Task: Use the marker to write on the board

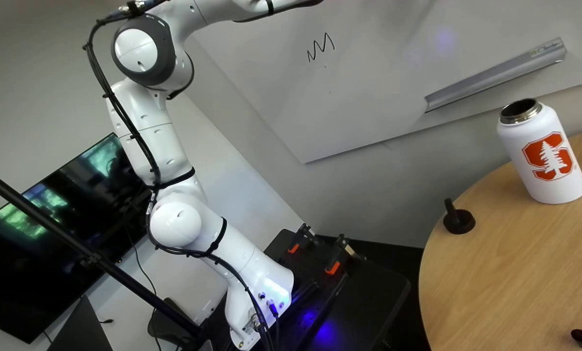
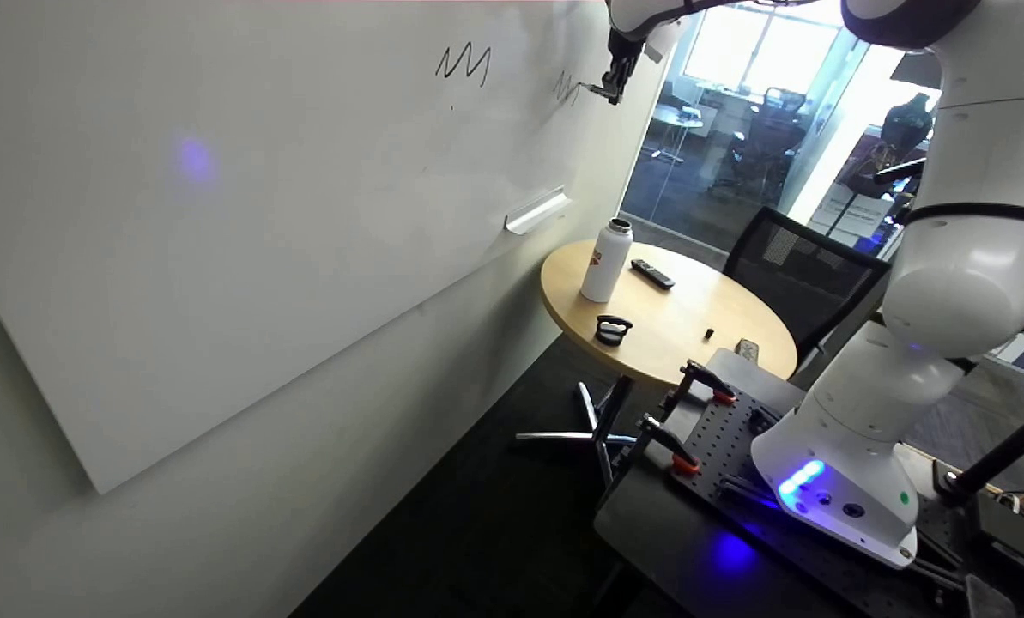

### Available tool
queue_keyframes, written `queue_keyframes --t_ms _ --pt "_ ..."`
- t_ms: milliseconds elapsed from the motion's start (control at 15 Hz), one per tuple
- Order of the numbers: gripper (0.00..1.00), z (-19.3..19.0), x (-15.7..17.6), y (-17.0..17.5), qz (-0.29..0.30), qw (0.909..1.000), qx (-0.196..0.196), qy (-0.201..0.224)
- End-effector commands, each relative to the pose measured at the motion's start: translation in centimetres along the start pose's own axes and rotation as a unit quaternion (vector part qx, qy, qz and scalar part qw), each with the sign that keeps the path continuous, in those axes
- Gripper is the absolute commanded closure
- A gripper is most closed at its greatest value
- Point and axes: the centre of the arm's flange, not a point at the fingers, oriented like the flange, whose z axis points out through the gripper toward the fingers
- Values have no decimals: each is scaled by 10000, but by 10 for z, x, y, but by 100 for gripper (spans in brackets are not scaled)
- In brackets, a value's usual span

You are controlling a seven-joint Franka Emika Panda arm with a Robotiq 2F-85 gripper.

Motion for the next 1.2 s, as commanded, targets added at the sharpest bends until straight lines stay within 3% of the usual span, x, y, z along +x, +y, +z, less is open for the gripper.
queue_keyframes --t_ms 0,267,733,1133 --pt "91 -23 20 -22 -273 9992 222 166" --pt "91 -19 24 -50 -517 9981 313 -82" --pt "91 -46 -74 -48 -743 9955 212 548" --pt "91 -19 -146 -72 -697 9928 281 930"
